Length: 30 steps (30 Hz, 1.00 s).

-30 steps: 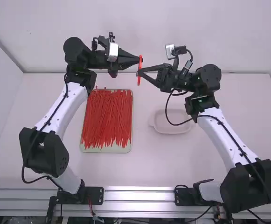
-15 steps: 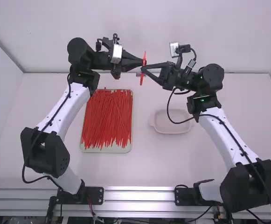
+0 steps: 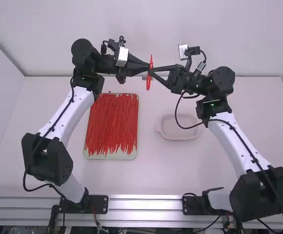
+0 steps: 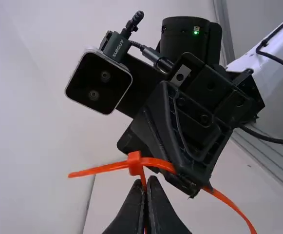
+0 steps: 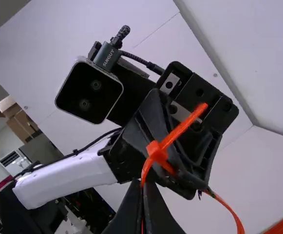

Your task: Fasten the cable tie

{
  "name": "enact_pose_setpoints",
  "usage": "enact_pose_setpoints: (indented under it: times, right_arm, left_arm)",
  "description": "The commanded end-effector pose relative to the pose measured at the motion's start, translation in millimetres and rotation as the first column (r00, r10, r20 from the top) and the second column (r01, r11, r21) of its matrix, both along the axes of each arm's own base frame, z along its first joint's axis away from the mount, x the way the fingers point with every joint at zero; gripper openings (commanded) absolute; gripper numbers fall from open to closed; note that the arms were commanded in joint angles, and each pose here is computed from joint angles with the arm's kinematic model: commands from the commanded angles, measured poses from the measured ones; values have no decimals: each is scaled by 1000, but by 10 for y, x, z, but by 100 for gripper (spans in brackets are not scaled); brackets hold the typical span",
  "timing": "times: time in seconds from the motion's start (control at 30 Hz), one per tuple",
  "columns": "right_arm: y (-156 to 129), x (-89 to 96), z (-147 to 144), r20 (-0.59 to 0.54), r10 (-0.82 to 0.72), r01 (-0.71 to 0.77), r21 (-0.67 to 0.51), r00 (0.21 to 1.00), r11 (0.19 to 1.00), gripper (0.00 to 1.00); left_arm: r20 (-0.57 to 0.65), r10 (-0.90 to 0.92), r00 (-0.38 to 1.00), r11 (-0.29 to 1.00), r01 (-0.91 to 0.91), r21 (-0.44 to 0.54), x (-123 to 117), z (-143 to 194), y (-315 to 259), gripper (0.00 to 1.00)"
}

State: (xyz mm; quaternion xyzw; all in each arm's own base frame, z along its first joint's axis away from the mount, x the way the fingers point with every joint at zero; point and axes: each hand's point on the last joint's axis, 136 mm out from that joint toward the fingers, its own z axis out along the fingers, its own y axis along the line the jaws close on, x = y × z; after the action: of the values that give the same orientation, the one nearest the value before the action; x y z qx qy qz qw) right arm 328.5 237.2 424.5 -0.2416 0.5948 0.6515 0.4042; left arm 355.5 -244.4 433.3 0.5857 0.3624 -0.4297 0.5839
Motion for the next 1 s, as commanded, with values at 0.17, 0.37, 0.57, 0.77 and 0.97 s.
enact_pose_setpoints:
  times: [0.17, 0.37, 0.57, 0.77, 0.97]
  right_arm:
    - [-151, 214, 85, -13, -121, 121, 48, 993, 991, 0]
    - [-183, 238, 87, -14, -133, 133, 50, 991, 990, 0]
    - [-267, 297, 86, -31, -156, 158, 53, 987, 986, 0]
    - [-224, 191, 40, -16, -94, 95, 23, 995, 995, 6]
    - [-273, 154, 4, -28, -63, 63, 3, 998, 998, 36]
  left_arm:
    - [16, -125, 992, 992, 124, 33, -265, -96, -143, 2]
    - [39, -125, 991, 992, 124, 30, -271, -173, -140, 2]
    - [33, -124, 992, 992, 123, 30, -268, -185, -141, 2]
    - [46, -124, 991, 992, 122, 29, -273, -172, -137, 2]
    - [27, -126, 992, 992, 126, 28, -307, -112, -128, 2]
